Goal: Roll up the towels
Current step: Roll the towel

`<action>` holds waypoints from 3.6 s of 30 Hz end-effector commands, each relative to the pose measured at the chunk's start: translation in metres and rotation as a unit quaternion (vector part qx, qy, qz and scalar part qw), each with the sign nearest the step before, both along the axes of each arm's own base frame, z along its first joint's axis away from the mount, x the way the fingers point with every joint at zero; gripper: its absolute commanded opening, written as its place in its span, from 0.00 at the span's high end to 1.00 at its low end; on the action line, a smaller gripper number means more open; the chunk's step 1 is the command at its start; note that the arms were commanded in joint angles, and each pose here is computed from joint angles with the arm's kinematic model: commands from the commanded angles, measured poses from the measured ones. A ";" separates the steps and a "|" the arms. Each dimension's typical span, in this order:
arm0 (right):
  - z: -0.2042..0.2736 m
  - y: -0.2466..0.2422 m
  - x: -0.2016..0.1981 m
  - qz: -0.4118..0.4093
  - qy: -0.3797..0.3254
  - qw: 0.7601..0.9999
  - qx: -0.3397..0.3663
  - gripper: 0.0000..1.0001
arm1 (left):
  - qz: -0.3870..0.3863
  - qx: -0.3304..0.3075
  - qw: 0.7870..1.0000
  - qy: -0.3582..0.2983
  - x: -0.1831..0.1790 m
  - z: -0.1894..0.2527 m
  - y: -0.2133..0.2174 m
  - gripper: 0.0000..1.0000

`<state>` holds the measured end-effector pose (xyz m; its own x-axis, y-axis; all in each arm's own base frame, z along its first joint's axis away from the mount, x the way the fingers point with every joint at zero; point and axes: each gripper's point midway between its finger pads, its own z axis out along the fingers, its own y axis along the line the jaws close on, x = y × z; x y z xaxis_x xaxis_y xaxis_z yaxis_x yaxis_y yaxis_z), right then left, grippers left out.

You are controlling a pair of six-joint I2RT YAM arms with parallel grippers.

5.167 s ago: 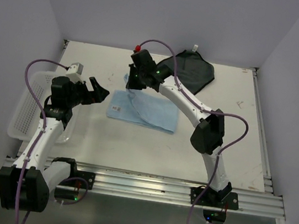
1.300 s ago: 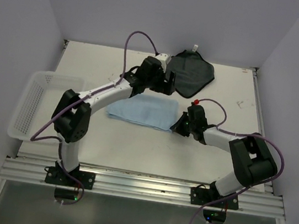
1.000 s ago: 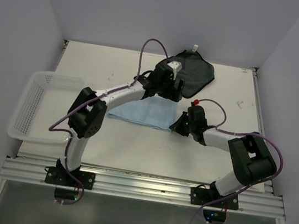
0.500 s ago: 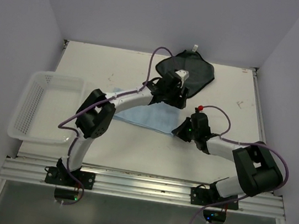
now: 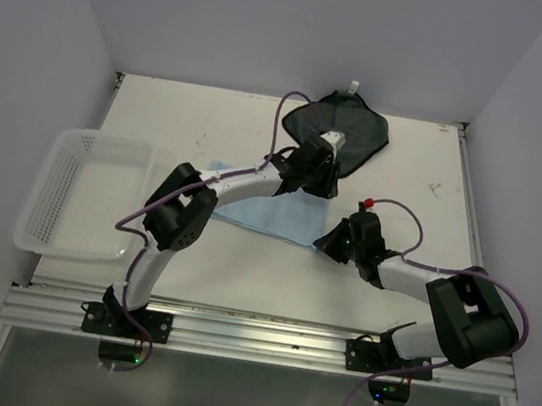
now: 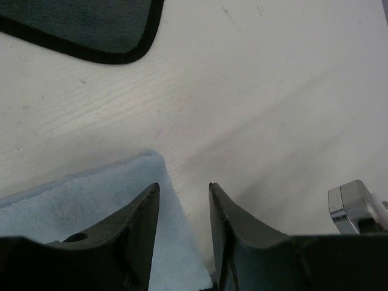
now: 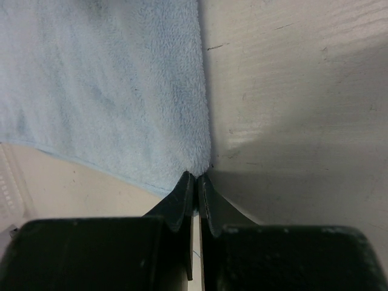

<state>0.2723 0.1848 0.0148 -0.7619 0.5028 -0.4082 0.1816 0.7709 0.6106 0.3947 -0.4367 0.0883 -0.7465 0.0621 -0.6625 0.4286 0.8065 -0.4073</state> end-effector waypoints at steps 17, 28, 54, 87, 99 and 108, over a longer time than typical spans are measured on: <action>-0.035 -0.022 -0.024 -0.016 0.050 0.997 -0.048 1.00 | 0.042 0.030 0.998 -0.032 0.006 -0.016 -0.010 0.55; -0.041 -0.023 -0.025 -0.013 0.055 0.997 -0.053 1.00 | 0.044 0.010 0.997 -0.066 0.005 0.008 -0.014 0.55; -0.048 -0.026 -0.029 -0.009 0.061 0.996 -0.063 1.00 | 0.061 0.057 0.995 -0.062 0.016 -0.022 -0.006 0.47; -0.014 -0.059 -0.026 0.053 0.021 0.970 -0.237 1.00 | 0.058 0.026 0.998 -0.011 0.024 -0.050 -0.017 0.75; 0.031 -0.078 -0.013 0.041 0.006 0.947 -0.318 1.00 | 0.028 -0.071 0.997 -0.018 0.031 -0.001 -0.028 0.76; 0.045 -0.077 -0.010 0.061 -0.001 0.929 -0.366 1.00 | 0.008 -0.103 0.994 -0.033 0.036 0.016 -0.033 0.76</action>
<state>0.2654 0.1186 0.0527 -0.7855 0.0690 -0.6150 0.0750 0.9971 0.0161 0.4073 -0.4677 0.0463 -0.7775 0.0040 -0.6288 0.4020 0.7721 -0.4921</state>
